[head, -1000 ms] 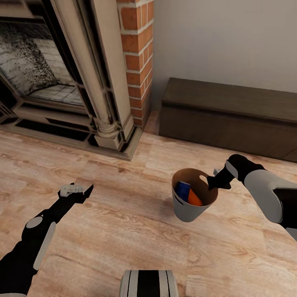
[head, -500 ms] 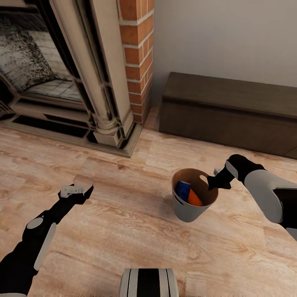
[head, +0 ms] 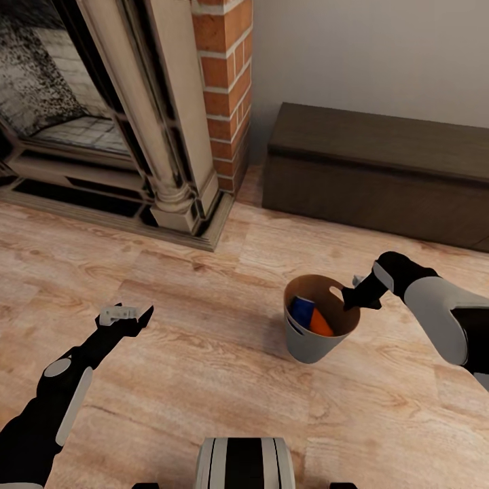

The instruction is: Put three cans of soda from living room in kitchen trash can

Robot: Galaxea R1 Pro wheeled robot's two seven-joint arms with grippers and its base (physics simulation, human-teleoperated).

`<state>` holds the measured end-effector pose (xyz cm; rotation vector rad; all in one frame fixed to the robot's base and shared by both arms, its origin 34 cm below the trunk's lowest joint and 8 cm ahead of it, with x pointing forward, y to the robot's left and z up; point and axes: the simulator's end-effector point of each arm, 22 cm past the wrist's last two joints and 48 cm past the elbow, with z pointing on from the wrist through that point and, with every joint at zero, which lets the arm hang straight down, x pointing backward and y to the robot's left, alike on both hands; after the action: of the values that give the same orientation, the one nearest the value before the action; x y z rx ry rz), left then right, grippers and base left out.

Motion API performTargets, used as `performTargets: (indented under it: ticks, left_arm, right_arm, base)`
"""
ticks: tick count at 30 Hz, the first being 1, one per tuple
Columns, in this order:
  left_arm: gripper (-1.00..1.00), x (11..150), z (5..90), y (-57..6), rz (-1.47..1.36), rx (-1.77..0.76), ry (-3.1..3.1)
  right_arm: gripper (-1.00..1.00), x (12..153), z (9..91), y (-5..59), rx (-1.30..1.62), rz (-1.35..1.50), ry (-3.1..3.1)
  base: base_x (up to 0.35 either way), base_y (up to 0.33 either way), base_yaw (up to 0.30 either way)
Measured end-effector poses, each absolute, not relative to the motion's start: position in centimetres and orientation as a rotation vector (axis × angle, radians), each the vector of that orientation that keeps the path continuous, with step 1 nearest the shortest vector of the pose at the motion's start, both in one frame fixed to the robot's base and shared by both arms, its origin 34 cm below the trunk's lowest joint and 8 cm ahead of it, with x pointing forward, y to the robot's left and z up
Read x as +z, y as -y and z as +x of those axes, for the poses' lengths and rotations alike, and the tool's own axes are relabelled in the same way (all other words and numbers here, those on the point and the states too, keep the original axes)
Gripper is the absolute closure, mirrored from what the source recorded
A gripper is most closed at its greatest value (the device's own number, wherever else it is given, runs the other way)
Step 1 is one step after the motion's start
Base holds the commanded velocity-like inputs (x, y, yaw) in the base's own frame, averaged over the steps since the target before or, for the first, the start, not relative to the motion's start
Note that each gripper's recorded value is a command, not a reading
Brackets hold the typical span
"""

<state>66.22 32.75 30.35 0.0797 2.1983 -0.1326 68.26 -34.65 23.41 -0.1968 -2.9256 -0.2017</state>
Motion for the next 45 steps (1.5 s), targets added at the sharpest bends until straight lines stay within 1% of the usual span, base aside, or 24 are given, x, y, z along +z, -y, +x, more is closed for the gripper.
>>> performTargets:
  ticks: [36, 37, 39, 43, 45]
  left_arm:
    - [-1.0, 30.2, 65.9, -32.6, 0.081, -0.139, -2.202]
    - [-1.0, 30.2, 65.9, -32.6, 0.081, -0.139, -2.202]
    - [-1.0, 28.9, 65.8, -32.7, 0.079, -0.139, -2.22]
    - [-1.0, 28.9, 65.8, -32.7, 0.079, -0.138, -2.219]
    - [-1.0, 28.9, 65.8, -32.7, 0.078, -0.137, -2.219]
  right_arm:
    - [1.0, 23.4, 68.2, 34.7, -0.202, -0.197, 2.927]
    - [-1.0, 23.4, 68.2, 34.7, -0.203, -0.197, 2.927]
    - [-1.0, 22.7, 69.3, 35.6, -0.128, -0.139, 2.938]
    - [-1.0, 20.8, 65.7, 36.8, -0.057, -0.09, 2.883]
    - [-1.0, 20.8, 65.8, 36.5, -0.08, -0.109, 2.889]
  base:
    - [0.0, 0.0, 0.0]
    - [0.0, 0.0, 0.0]
    - [0.0, 0.0, 0.0]
    - [0.0, 0.0, 0.0]
    - [0.0, 0.0, 0.0]
